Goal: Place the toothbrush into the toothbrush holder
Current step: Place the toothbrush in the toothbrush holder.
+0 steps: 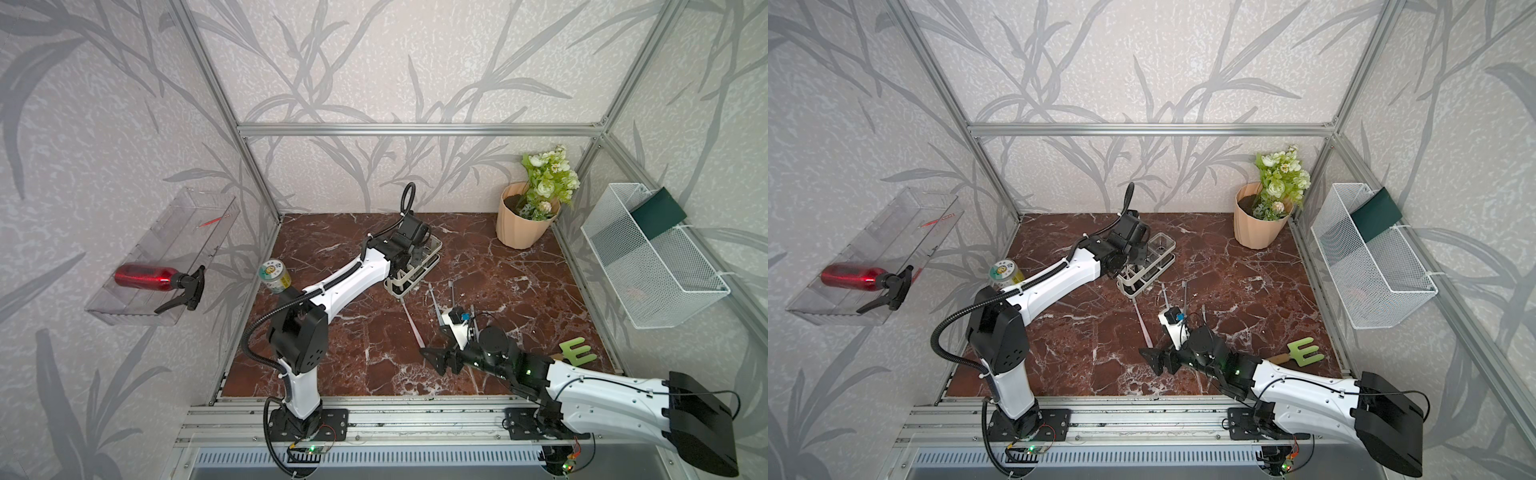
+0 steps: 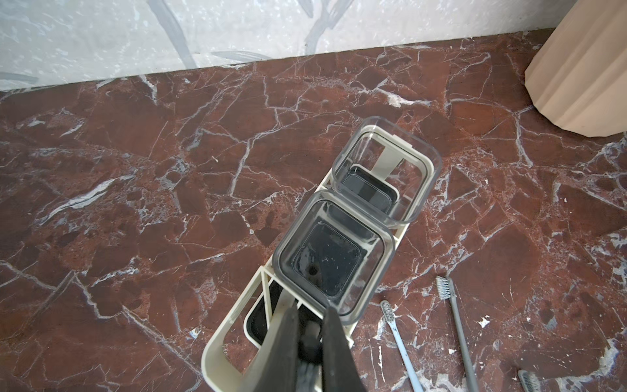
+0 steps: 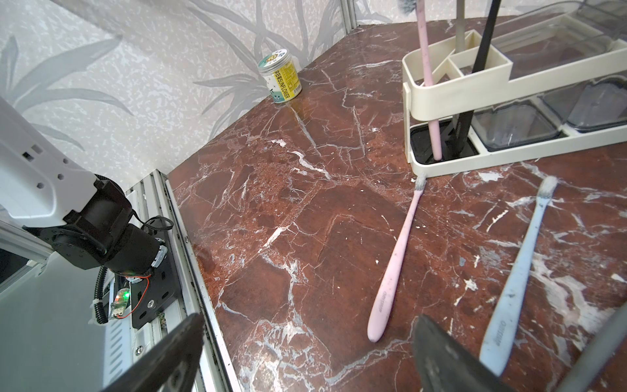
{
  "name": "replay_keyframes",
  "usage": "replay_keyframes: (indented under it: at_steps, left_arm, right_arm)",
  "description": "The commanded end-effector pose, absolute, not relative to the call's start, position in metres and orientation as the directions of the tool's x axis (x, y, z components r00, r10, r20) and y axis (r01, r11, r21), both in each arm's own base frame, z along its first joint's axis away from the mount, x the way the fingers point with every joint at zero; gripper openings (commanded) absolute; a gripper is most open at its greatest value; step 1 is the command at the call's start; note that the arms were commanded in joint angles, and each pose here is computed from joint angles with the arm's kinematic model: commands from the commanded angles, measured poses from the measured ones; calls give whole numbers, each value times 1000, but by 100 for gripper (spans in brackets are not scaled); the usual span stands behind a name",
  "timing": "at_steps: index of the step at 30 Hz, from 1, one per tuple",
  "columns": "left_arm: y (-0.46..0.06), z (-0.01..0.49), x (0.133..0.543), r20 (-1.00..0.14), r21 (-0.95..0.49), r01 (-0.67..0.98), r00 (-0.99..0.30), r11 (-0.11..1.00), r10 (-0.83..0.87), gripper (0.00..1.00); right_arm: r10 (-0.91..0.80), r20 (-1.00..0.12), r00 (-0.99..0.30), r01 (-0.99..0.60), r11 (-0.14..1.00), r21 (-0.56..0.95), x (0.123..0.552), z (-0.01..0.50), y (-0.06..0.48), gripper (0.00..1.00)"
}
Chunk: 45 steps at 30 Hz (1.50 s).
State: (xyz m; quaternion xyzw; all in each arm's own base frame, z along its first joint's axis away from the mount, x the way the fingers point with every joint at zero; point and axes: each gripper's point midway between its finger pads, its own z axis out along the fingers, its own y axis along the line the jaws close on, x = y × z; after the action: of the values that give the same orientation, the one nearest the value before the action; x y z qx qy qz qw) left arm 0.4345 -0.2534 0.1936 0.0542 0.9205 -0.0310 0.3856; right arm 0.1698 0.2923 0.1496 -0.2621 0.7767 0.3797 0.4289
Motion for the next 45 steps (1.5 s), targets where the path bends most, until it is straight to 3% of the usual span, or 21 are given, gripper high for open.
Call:
replay_keyframes:
  at_steps: [1,4,16,21,29,45]
  left_arm:
    - [-252,185,435,-708,4,116,-701,993,85,0]
    - [-253,191,435,-712,2,118,-697,993,84,3]
    - [-251,249,435,-767,-24,123,-639,992,60,47]
    - [-248,282,430,-790,-57,126,-612,990,32,58]
    - [-221,316,397,-810,-123,85,-584,989,-51,74]
    - [-144,238,291,-721,-266,-64,-649,962,-242,78]
  right_arm:
    - [-67,-870,-489,-736,567,370,170,155,291,95]
    - [-66,-870,-488,-736,567,370,170,155,291,95]
    - [-69,-869,-489,-734,572,367,171,153,291,96]
    - [-76,-867,-493,-726,585,362,173,150,290,96]
    - [-133,-799,-586,-618,712,334,197,115,279,95]
    - [-176,-761,-625,-569,770,289,213,89,287,91]
